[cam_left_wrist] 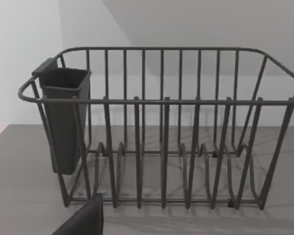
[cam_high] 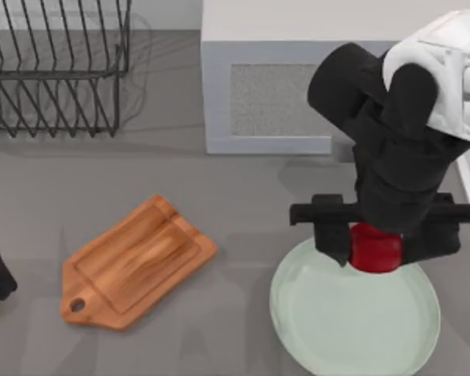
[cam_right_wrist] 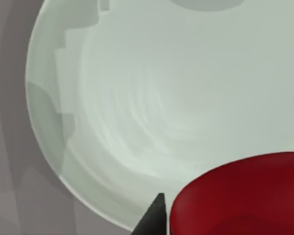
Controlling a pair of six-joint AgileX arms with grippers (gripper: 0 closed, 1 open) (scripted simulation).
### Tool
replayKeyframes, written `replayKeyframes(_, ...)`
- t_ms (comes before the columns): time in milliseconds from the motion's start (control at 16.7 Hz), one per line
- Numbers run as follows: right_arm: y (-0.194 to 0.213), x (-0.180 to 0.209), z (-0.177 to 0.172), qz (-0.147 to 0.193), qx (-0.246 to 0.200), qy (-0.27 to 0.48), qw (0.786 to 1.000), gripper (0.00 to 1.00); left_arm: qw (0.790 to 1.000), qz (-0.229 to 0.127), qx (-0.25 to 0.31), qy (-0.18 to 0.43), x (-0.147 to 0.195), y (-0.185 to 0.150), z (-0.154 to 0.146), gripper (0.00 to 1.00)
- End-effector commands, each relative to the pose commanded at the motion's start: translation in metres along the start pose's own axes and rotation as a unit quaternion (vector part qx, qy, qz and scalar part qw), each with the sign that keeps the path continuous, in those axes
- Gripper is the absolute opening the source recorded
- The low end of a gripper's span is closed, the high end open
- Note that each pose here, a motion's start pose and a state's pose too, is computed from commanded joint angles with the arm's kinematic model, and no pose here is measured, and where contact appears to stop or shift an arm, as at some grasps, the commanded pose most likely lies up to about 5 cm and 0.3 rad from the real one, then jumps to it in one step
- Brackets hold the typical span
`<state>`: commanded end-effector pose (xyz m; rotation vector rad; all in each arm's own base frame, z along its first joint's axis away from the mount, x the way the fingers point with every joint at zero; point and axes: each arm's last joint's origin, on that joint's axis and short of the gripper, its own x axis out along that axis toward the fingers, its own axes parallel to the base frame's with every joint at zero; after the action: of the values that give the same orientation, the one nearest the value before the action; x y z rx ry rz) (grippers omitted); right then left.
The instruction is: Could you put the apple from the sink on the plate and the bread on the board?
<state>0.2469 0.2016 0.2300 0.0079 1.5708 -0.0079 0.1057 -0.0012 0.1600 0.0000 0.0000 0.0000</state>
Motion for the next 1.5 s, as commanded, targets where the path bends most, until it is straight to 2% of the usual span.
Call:
replayKeyframes(780,0.0,0.0,0.0,0.0,0.0,0.0,1.0,0.98,1.0,0.0,0.0,0.0,0.0,0.0,0.0,1.0)
replayKeyframes(1500,-0.0065,-0.0018,-0.0003,0.008,0.0,-0.01,1.0,1.0,1.0,0.0,0.0,0.0,0.0,0.0,0.0,1.0)
